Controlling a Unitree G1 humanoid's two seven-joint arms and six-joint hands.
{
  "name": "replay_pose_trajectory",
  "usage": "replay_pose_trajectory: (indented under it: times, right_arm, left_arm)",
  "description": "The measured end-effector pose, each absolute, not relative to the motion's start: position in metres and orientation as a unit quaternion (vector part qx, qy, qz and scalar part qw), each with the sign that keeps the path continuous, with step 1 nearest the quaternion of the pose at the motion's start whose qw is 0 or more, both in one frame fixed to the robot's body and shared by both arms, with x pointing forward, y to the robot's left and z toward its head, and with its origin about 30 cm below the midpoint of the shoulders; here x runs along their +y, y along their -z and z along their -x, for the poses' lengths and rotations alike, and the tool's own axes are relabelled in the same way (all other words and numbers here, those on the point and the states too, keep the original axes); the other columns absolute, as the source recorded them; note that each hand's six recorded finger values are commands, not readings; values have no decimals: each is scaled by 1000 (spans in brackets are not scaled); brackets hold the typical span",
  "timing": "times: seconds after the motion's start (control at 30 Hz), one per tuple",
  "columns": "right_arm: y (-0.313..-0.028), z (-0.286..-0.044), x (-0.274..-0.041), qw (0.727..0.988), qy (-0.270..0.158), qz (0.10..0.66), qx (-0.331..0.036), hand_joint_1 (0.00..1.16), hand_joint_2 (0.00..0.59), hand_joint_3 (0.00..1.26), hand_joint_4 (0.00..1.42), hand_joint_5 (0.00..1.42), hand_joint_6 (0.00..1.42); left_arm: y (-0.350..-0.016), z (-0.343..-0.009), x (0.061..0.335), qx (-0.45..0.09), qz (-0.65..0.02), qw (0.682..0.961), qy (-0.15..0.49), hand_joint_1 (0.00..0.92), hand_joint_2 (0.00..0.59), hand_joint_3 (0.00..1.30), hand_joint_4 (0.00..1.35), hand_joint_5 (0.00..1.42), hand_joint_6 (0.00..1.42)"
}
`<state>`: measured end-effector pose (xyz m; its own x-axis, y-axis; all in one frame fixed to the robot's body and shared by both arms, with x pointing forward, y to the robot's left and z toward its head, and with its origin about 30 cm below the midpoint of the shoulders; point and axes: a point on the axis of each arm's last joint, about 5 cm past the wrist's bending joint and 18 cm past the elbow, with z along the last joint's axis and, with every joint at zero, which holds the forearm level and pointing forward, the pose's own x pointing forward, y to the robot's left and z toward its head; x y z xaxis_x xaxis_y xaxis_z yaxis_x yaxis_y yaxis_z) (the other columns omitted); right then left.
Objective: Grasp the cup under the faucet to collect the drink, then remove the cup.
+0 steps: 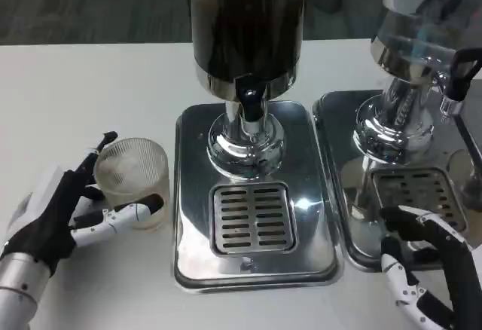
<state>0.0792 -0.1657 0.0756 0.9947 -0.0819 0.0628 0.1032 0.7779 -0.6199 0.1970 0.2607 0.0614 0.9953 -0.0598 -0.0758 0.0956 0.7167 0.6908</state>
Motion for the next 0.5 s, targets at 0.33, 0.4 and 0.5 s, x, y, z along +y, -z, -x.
replay_pose_trajectory:
  times: [0.33,0.4,0.5]
  right_arm:
    - [-75,-78,-164,944,53,325,-13,479,468,397,390,372,505]
    - [-75,-78,-164,944,54,325,-13,479,468,397,390,372,506]
    - [-75,-78,-164,944,54,325,-13,478,470,398,390,372,507]
  left_arm:
    - [-57,-197,254,16,-380,925,7,415,63,227,340,571,901]
    - [-56,-196,253,14,-381,925,0,414,67,265,382,617,1013]
    - [-54,-196,251,11,-386,922,-9,414,69,295,419,662,1099]
